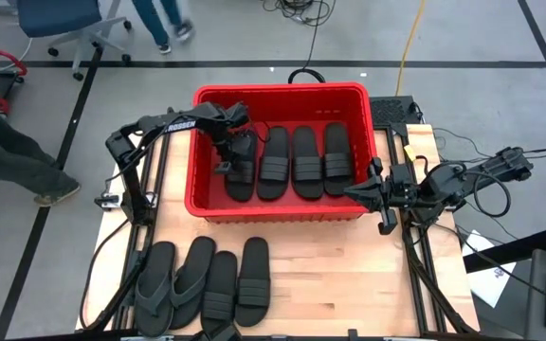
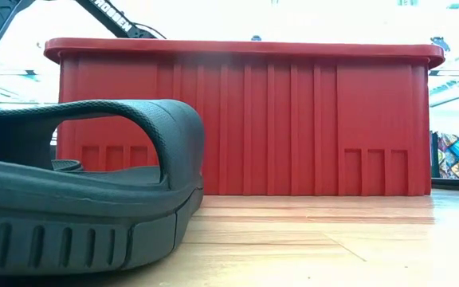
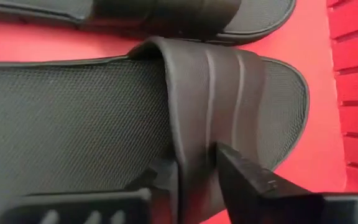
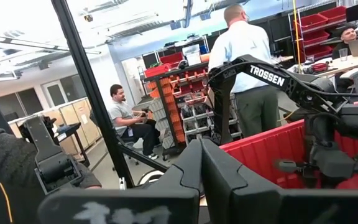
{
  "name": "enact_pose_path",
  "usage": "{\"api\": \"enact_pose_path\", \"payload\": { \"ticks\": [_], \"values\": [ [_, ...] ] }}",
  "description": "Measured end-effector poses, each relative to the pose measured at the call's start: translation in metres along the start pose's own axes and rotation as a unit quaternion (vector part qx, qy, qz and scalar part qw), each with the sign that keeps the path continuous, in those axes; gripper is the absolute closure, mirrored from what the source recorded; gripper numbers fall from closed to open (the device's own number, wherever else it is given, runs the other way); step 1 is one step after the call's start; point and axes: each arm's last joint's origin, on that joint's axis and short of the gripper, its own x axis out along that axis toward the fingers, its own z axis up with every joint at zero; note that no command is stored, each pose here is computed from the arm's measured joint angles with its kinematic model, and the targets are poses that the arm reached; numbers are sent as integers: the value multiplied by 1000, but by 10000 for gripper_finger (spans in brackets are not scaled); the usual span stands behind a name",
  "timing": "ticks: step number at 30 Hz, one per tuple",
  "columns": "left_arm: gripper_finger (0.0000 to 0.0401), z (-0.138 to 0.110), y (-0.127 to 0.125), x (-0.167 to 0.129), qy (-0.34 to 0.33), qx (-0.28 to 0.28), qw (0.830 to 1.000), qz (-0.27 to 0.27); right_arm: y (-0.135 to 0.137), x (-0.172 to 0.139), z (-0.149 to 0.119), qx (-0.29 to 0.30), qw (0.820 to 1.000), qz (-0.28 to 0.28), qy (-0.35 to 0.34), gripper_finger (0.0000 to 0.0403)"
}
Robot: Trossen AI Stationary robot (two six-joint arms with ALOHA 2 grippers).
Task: Pick and place slides into bin
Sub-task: Put the black slide into the red bin
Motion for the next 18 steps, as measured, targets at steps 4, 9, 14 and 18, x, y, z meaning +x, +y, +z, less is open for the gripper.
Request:
{"api": "enact_pose_path", "payload": {
  "ticks": [4,9,14,18],
  "values": [
    [257,1,-4,-9,-1,2,1000,22,0,0,0,8,1000,0,0,403],
    [203,4,-15,-35,-28,16,997,76,0,0,0,13,1000,2,1,403],
    [165,7,-37,-69,-50,34,989,137,0,0,-1,1,1000,1,5,403],
    [172,15,-73,-108,-114,25,977,176,0,0,-1,-10,1000,0,7,403]
  ]
}}
